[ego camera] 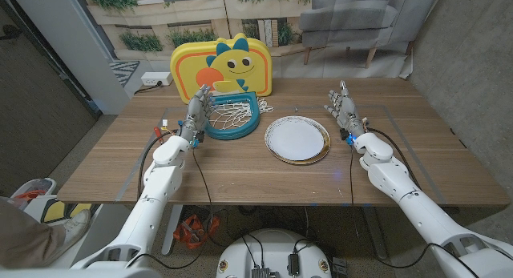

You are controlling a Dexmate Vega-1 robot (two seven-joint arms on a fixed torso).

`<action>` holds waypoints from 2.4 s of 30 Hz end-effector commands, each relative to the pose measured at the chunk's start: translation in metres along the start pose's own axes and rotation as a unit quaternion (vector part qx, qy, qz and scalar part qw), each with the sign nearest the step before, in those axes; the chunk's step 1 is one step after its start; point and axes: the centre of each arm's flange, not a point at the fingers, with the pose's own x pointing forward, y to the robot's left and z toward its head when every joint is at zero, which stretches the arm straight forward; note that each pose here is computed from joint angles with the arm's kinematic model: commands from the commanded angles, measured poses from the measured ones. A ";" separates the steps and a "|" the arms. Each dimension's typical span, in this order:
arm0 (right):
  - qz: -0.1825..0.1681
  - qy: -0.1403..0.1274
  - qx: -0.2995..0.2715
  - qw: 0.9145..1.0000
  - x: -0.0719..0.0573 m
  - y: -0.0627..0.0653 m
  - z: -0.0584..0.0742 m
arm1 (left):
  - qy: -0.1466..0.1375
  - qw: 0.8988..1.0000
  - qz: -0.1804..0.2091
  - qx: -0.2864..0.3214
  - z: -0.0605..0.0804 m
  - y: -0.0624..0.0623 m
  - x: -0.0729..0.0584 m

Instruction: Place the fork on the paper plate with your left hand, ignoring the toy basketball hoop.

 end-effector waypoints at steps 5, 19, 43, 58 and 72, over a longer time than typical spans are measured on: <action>0.004 -0.009 -0.014 1.000 0.001 0.003 0.002 | -0.009 0.999 0.011 0.031 0.005 0.000 -0.004; 0.019 -0.014 -0.025 0.999 0.008 0.001 0.004 | -0.012 0.999 0.036 0.039 0.007 -0.001 -0.021; 0.045 -0.022 -0.044 0.998 0.000 0.004 0.012 | -0.019 0.992 0.073 0.100 0.029 0.004 -0.054; 0.051 -0.017 -0.053 0.997 -0.001 -0.001 0.014 | 0.005 0.984 0.092 0.154 0.036 -0.005 -0.071; 0.049 -0.012 -0.058 0.997 -0.003 -0.003 0.012 | 0.016 0.972 0.122 0.200 0.040 -0.001 -0.081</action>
